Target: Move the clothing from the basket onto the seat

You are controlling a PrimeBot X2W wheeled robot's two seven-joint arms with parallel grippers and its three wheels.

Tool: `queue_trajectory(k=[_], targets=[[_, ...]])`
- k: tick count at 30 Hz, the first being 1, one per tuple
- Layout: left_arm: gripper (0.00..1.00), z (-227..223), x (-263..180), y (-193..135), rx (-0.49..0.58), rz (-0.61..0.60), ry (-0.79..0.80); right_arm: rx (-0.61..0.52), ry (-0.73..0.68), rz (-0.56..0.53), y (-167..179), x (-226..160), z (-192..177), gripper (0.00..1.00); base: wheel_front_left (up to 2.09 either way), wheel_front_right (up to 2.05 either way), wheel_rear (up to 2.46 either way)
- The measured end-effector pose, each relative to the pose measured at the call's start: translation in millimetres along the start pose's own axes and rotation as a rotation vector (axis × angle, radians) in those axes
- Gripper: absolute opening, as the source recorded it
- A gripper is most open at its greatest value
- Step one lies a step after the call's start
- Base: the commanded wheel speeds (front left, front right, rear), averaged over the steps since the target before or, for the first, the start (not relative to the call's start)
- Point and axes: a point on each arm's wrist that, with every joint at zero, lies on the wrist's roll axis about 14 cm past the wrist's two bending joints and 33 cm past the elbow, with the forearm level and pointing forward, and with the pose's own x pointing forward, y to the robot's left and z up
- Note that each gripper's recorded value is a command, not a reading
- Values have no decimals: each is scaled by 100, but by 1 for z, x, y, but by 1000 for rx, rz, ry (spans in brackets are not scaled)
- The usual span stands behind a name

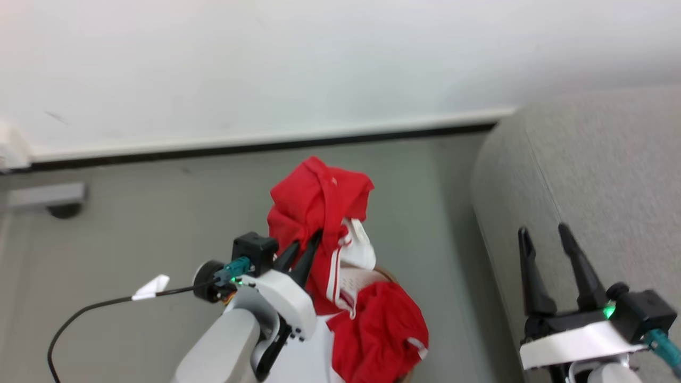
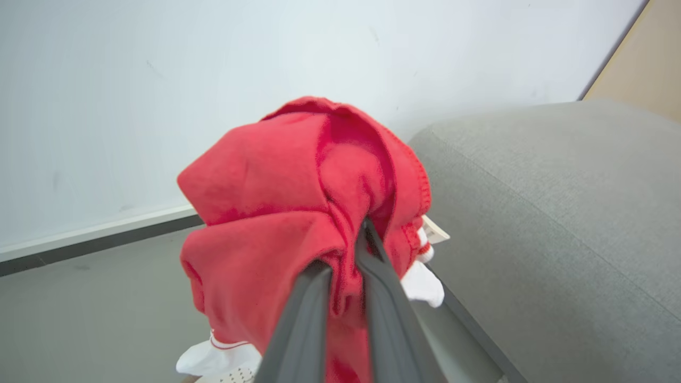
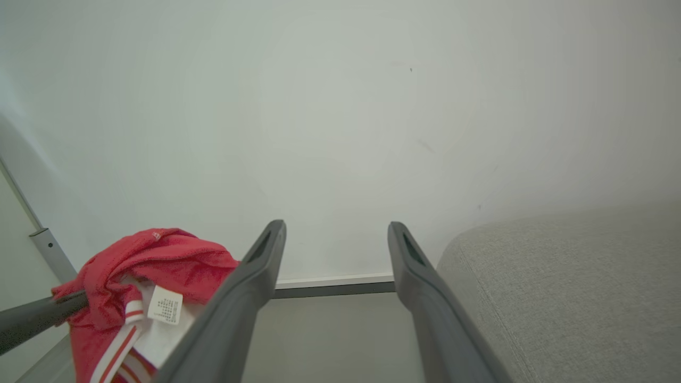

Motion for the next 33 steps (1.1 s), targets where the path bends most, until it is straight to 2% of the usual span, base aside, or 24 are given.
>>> queue_trajectory(k=[6,8,9,15,28,33], targets=[[0,79,-21,-5,37,2,-219,19,-10,83,31,-9,5,100,0,0,0],[0,89,-25,-7,46,0,-248,20,-11,97,36,-11,6,100,0,0,0],[0,111,-32,-10,58,-4,-308,22,-15,124,46,-14,7,100,0,0,0],[0,154,-48,-19,53,-21,-431,27,-24,165,60,-17,11,100,0,0,0],[0,165,-52,-35,59,-50,-453,21,-14,198,71,-20,8,100,0,0,0],[0,167,-53,-40,57,-59,-458,6,14,289,96,-25,-1,100,0,0,0]])
